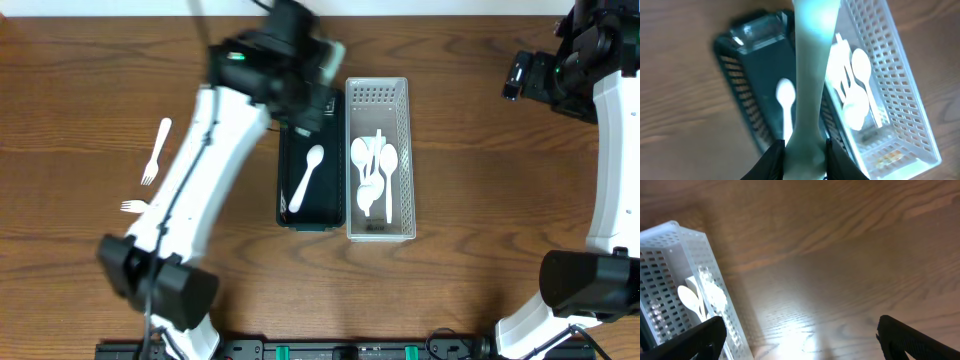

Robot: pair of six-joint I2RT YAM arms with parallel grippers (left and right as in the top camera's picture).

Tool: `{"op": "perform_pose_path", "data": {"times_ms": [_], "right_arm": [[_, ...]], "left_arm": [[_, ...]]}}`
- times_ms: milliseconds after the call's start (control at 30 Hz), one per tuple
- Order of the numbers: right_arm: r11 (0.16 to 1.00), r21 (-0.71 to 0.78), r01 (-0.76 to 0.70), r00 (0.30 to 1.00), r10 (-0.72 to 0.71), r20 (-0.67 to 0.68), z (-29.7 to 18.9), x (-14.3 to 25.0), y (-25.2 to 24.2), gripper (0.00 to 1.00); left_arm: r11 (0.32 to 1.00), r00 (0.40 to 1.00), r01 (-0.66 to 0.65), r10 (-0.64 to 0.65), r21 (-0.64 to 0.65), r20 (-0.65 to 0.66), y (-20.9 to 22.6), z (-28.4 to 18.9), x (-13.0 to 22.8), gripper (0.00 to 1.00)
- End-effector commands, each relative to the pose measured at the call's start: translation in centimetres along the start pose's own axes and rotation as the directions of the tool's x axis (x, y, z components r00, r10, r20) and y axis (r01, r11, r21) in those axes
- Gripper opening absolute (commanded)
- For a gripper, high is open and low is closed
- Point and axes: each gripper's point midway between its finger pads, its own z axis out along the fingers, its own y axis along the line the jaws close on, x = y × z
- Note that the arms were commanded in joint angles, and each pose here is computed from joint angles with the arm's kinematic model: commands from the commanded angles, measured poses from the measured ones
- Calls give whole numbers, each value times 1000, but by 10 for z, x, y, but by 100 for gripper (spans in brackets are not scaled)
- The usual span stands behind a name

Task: Pack container
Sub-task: 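Lower the green fork into the black basket and release, then grasp the upright white fork with the left gripper and lift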

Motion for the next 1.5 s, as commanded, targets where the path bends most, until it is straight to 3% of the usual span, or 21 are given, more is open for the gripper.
{"op": "perform_pose_path", "data": {"times_ms": [0, 300, 500, 567, 767, 967, 1100, 1200, 1333, 1467], "right_arm": [[999, 16, 48, 999, -48, -15, 1, 3, -4, 99], [994, 21, 112, 992, -111, -57, 0, 13, -7, 99], [994, 22, 111, 992, -110, -59, 0, 14, -8, 99], [994, 22, 109, 992, -108, -60, 0, 13, -9, 99], [994, 23, 108, 993, -107, -59, 0, 13, -9, 99], [994, 33, 108, 993, -106, -54, 0, 12, -11, 99], [993, 61, 105, 993, -102, -50, 0, 10, -17, 99], [992, 69, 103, 994, -100, -49, 0, 10, -19, 99], [992, 68, 102, 994, -99, -49, 0, 10, -19, 99], [993, 67, 101, 994, -98, -43, 0, 9, -18, 99]], "left_arm": [[994, 993, 80, -87, -76, -84, 10, 35, 11, 6], [968, 935, 202, -236, -147, -267, 31, 116, 39, 6], [964, 910, 207, -253, -168, -328, 37, 138, 52, 6], [963, 904, 206, -255, -173, -344, 37, 138, 56, 26], [962, 919, 186, -242, -199, -310, 45, 128, 49, 40], [958, 975, 67, -123, -280, -187, 63, 79, 22, 53], [915, 991, 109, -129, -388, -28, 96, 12, 5, 78], [900, 992, 123, -112, -419, 49, 131, -38, 5, 82], [869, 973, 228, -190, -440, 128, 197, -94, 27, 88], [867, 949, 316, -290, -385, 126, 253, -108, 62, 89]]}}
